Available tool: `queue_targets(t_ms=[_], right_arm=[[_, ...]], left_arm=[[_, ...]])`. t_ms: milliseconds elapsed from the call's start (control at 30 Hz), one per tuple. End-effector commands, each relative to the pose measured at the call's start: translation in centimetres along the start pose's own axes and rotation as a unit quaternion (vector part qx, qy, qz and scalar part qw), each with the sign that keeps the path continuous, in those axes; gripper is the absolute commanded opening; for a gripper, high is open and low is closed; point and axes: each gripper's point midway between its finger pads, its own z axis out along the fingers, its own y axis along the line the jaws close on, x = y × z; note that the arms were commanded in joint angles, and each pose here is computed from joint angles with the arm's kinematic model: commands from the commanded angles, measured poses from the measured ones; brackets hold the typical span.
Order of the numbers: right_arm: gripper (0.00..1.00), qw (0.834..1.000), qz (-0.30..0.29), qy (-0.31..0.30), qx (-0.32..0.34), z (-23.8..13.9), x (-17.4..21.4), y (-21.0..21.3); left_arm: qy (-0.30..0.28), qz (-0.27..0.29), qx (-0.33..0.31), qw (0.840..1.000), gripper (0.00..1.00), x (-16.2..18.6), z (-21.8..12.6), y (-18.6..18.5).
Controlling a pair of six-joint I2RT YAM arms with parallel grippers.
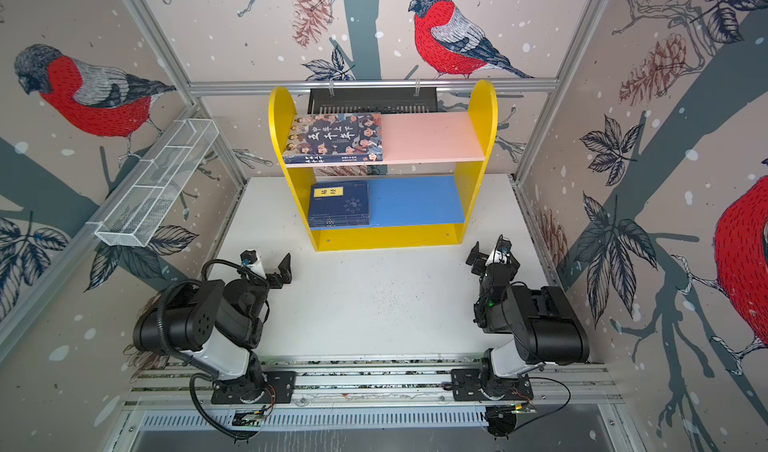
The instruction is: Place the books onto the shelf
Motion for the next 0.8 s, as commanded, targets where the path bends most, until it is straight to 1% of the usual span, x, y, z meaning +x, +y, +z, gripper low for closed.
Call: queue_targets(t_ms=[0, 33, 100, 133, 200, 667, 767], right_arm=[[1.0, 0.999, -0.021, -0.017, -0.017, 0.5, -1.1, 0.9], [1.0, 0.999, -0.024, -0.021, -0.018, 0.5, -1.1, 1.0], [1.0, 0.999, -0.029, -0.006, -0.014, 0.8, -0.9, 1.1], [1.0, 0.999, -0.028, 0.0, -0.015, 0.9, -0.8, 1.2], [1.0, 0.999, -0.029, -0.008, -0.013, 0.7, -0.9, 1.1], [1.0, 0.999, -0.026, 0.003, -0.019, 1.1, -0.7, 1.2], [1.0, 0.999, -0.027, -0.002, -0.018, 0.8, -0.8, 1.2]], left_arm=[[-0.088, 0.011, -0.021, 0.996, 0.99, -4.4, -0.2, 0.6], [-0.087, 0.003, -0.036, 0.996, 0.99, -4.4, -0.2, 1.2], [-0.083, -0.014, -0.068, 0.994, 0.99, -4.3, 0.0, 2.3], [-0.08, -0.013, -0.068, 0.994, 0.99, -4.3, 0.2, 2.4], [-0.075, -0.012, -0.067, 0.995, 0.99, -4.1, 0.4, 2.4], [-0.075, -0.012, -0.067, 0.995, 0.99, -4.2, 0.4, 2.3], [-0.075, -0.012, -0.067, 0.995, 0.99, -4.1, 0.4, 2.3]])
